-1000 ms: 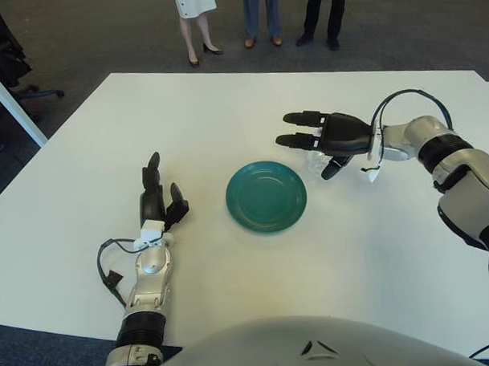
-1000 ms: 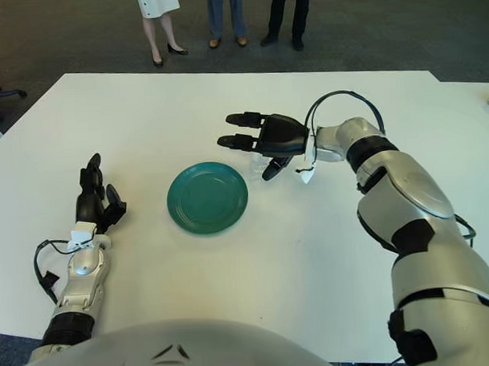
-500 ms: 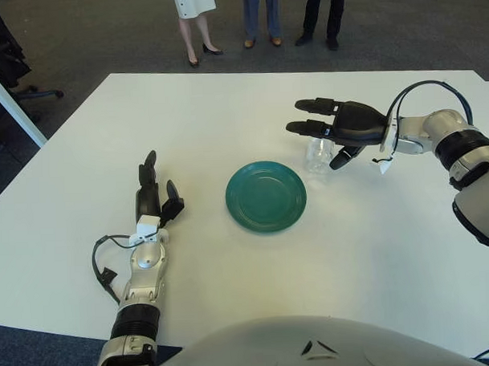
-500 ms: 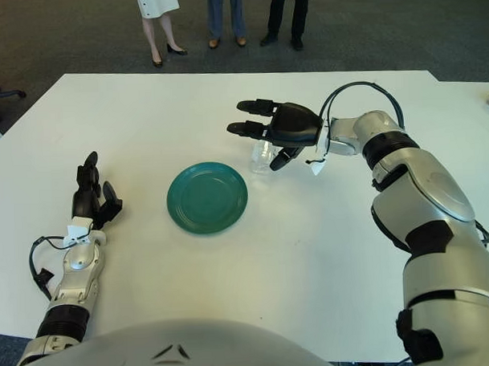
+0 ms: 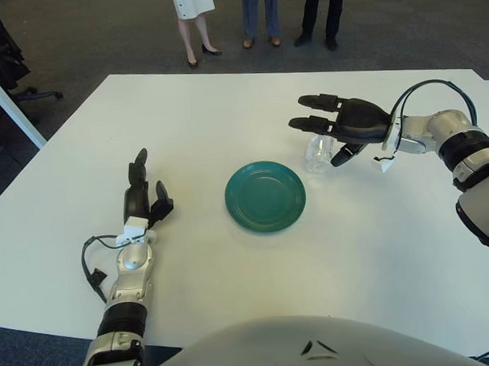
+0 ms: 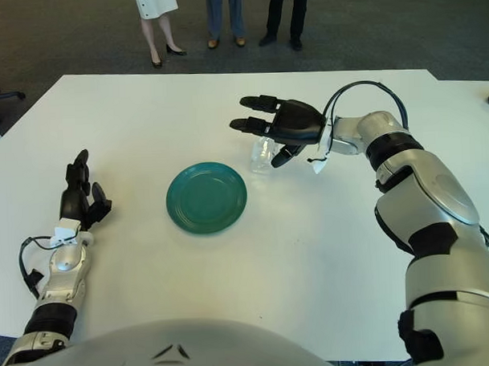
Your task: Put the bottle into the plate.
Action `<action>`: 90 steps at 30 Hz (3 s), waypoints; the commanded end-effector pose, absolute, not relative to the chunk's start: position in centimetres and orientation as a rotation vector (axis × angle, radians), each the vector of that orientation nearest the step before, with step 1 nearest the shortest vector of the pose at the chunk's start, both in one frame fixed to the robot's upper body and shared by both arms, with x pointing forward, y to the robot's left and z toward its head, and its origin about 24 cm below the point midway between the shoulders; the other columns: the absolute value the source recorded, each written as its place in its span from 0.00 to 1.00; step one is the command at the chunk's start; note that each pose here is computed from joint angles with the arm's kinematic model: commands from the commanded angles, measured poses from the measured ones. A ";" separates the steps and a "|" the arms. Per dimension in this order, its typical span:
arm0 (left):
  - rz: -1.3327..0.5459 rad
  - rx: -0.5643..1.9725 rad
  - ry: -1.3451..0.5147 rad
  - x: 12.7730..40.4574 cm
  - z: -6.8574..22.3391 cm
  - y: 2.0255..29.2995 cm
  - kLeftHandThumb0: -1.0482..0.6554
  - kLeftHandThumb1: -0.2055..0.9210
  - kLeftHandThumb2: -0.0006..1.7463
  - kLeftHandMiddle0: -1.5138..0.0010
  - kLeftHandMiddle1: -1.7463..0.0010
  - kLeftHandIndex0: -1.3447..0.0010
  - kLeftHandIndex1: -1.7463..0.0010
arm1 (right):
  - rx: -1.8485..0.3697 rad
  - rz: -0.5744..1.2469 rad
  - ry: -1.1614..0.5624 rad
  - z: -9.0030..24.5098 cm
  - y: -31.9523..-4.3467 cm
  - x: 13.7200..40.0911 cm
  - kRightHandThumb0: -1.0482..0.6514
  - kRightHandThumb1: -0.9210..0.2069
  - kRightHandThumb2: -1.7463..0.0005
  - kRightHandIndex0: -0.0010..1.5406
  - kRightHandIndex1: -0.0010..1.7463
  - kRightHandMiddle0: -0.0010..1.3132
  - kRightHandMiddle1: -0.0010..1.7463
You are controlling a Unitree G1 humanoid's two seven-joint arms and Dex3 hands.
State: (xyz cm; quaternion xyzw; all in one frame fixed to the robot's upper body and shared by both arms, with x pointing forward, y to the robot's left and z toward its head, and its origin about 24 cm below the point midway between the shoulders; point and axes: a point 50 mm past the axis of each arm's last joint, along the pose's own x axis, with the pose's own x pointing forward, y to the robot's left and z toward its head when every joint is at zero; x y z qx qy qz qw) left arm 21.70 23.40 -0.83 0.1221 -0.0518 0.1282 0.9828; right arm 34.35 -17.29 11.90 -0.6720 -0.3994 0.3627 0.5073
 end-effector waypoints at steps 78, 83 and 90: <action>0.264 0.273 0.085 14.8 -3.4 24.5 0.04 1.00 0.57 0.90 1.00 1.00 0.75 | -1.709 0.747 -0.722 8.4 -19.2 34.9 0.00 0.00 0.75 0.10 0.00 0.00 0.16; 0.261 0.267 0.072 14.5 -3.4 24.2 0.04 1.00 0.58 0.90 1.00 1.00 0.75 | -1.735 0.777 -0.717 8.5 -19.4 34.9 0.00 0.00 0.75 0.09 0.00 0.00 0.16; 0.267 0.268 0.070 14.0 -3.5 24.2 0.04 1.00 0.58 0.90 1.00 1.00 0.74 | -1.747 0.795 -0.706 8.5 -19.5 34.9 0.00 0.00 0.75 0.08 0.00 0.00 0.17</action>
